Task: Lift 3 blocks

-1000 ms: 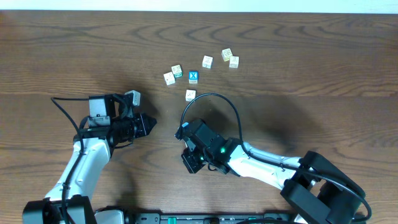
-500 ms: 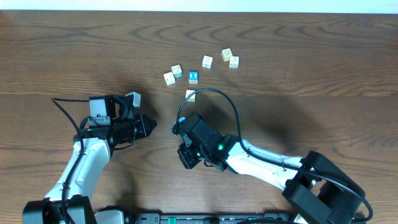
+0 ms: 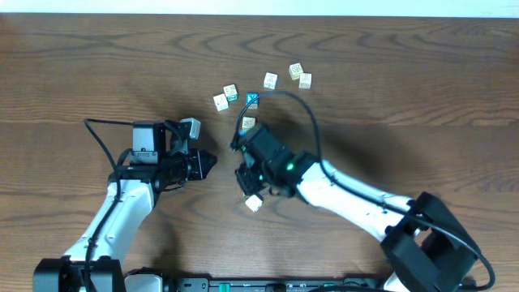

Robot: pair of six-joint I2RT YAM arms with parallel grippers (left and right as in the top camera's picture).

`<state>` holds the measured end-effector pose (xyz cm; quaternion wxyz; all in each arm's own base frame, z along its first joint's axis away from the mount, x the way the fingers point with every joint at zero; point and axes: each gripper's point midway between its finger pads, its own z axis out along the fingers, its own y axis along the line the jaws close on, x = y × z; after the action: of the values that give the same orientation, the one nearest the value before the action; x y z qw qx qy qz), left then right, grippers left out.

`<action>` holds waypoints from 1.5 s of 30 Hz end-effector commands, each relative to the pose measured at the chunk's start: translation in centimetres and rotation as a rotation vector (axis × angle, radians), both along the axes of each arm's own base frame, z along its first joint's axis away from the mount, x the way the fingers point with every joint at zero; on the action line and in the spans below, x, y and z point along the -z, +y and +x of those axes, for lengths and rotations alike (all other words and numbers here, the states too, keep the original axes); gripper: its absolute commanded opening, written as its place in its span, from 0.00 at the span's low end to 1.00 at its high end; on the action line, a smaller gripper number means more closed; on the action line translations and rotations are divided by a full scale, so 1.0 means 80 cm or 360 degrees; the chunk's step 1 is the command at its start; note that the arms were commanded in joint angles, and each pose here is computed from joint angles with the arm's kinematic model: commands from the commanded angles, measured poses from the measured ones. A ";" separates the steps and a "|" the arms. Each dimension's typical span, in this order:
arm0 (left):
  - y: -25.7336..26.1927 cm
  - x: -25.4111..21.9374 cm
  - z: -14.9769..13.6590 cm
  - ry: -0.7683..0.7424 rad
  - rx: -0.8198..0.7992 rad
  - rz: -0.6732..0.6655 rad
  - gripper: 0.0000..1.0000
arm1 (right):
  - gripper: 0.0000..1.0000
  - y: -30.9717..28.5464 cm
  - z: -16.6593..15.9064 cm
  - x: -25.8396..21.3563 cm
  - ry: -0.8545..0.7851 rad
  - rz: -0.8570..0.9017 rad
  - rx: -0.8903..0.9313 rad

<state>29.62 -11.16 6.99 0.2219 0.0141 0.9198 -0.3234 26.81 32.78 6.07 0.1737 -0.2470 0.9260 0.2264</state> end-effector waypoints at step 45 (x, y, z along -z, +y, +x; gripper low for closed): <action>-0.031 0.093 -0.063 0.0663 -0.0228 0.0297 0.07 | 0.01 -0.129 0.022 0.033 0.0267 -0.0364 0.0298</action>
<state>24.32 -13.50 0.02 0.0520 -0.0874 0.9697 -0.2219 28.31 22.24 3.28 0.0867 -0.1639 0.9756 0.1172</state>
